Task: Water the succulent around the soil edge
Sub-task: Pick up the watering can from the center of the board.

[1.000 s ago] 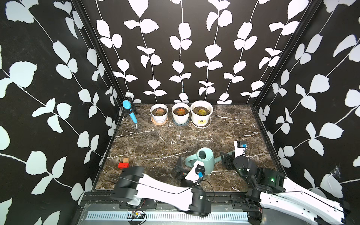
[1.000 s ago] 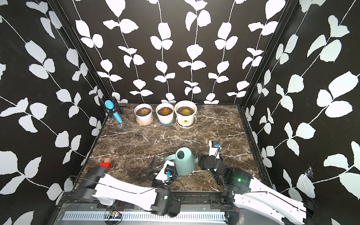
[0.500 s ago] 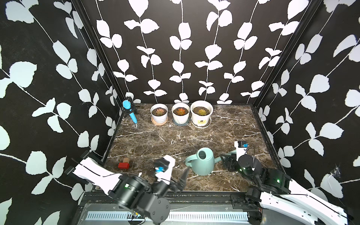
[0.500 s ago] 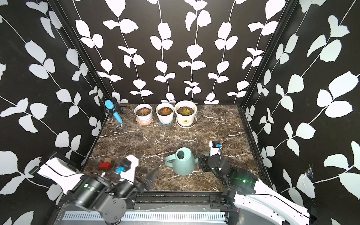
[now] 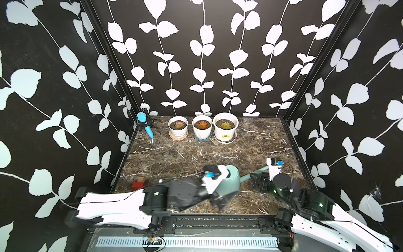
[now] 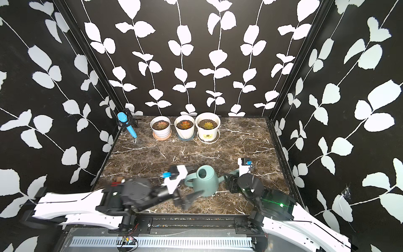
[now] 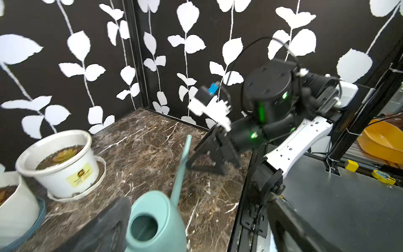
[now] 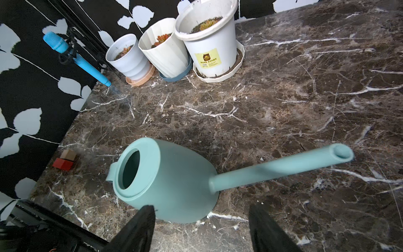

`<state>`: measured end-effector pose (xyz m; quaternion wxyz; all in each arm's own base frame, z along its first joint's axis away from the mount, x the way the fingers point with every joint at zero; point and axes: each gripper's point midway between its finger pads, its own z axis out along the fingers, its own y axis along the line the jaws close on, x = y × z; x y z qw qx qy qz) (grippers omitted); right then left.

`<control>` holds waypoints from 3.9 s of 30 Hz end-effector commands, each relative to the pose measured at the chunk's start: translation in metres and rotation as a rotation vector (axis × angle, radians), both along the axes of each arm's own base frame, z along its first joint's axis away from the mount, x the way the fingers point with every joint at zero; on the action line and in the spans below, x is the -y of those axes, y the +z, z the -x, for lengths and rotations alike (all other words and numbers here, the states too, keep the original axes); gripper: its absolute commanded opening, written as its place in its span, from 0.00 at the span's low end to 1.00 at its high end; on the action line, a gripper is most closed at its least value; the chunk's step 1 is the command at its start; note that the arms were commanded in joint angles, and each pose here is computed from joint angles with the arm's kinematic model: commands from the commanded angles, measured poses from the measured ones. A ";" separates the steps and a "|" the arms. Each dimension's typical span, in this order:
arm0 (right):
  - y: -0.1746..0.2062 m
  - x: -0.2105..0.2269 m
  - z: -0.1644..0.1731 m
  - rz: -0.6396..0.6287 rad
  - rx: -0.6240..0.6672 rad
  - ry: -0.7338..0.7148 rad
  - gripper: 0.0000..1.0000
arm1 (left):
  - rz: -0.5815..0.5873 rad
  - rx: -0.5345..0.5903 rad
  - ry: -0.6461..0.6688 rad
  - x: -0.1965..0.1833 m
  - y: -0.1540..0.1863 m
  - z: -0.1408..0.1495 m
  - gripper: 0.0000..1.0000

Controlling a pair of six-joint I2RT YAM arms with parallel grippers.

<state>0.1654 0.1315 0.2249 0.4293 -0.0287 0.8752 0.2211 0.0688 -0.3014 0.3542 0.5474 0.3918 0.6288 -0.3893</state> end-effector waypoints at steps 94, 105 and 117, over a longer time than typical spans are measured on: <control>0.009 0.018 -0.005 0.116 0.067 -0.026 0.69 | -0.154 -0.354 -0.058 -0.019 -0.252 -0.088 0.37; 0.009 0.013 -0.007 0.108 0.065 -0.020 0.69 | -0.194 -0.327 0.019 -0.035 -0.253 -0.092 0.31; 0.011 0.015 -0.007 0.108 0.069 -0.026 0.68 | -0.200 -0.334 0.045 -0.032 -0.251 -0.100 0.00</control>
